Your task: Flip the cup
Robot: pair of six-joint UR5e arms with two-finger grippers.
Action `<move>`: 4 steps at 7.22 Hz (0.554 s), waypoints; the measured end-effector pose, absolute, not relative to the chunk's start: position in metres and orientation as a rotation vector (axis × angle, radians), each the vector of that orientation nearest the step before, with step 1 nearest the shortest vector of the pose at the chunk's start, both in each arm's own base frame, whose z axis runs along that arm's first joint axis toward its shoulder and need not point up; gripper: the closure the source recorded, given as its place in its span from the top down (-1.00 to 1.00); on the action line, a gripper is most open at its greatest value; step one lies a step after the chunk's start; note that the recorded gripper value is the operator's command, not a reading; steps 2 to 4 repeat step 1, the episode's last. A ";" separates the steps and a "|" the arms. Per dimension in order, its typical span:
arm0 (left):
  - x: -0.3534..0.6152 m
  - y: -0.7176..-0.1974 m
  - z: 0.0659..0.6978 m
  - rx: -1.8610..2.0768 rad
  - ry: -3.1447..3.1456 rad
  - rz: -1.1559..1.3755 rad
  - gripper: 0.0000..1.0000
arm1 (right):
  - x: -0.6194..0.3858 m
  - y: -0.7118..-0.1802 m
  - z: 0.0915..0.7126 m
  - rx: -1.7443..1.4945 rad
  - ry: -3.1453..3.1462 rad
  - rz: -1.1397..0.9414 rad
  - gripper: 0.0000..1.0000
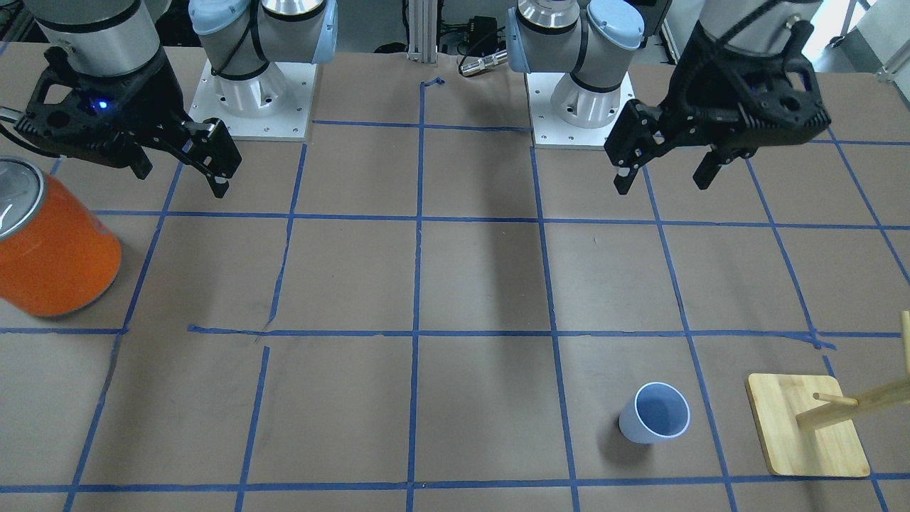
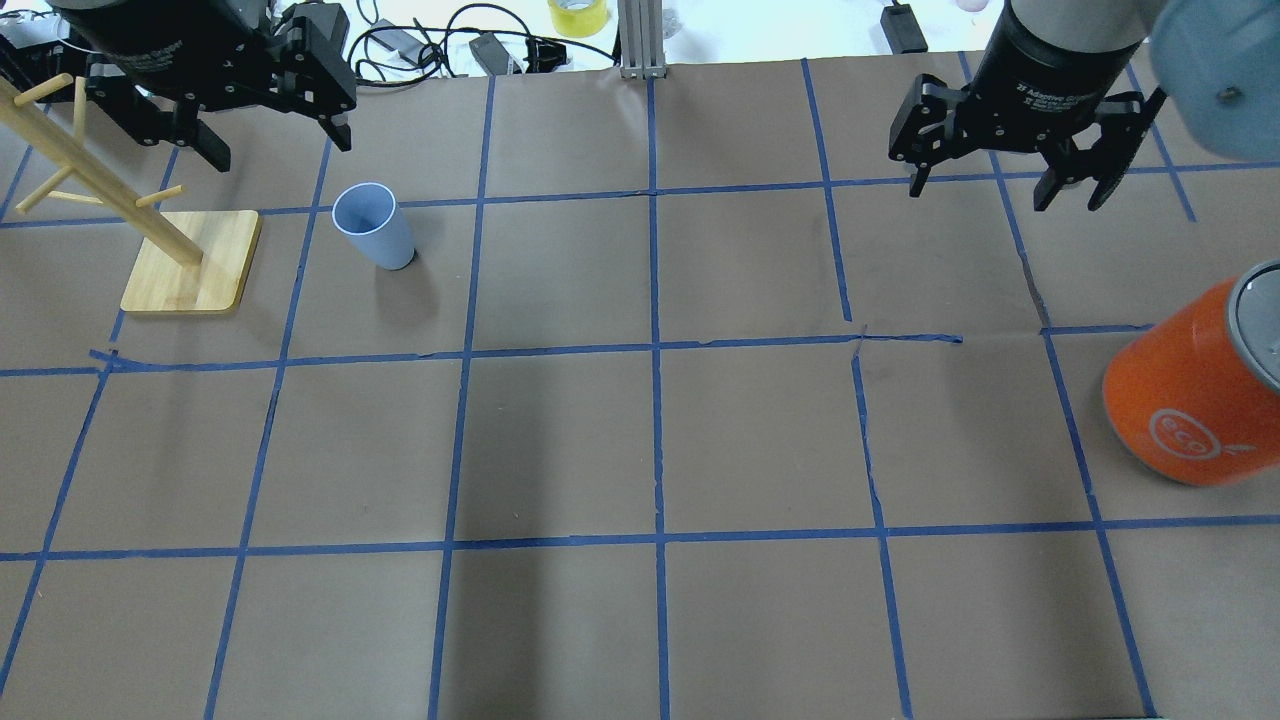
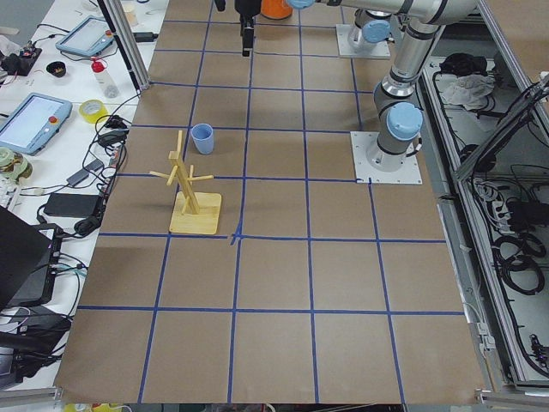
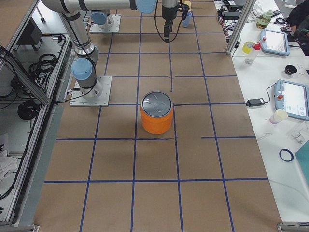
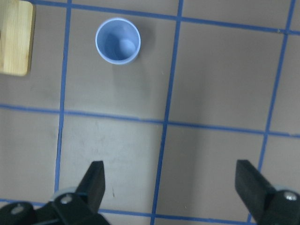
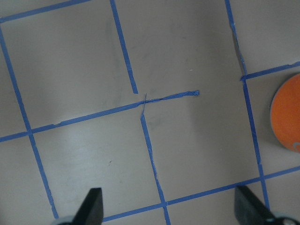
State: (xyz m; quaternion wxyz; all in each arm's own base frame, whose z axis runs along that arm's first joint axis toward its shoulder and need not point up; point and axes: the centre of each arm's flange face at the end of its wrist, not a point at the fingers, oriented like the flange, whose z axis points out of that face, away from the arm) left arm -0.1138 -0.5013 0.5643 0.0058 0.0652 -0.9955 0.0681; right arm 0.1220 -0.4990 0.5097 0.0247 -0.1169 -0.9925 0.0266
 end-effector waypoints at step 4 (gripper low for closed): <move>-0.113 -0.492 0.569 0.200 -3.127 0.216 1.00 | 0.122 -0.499 0.512 -0.362 -3.071 0.082 1.00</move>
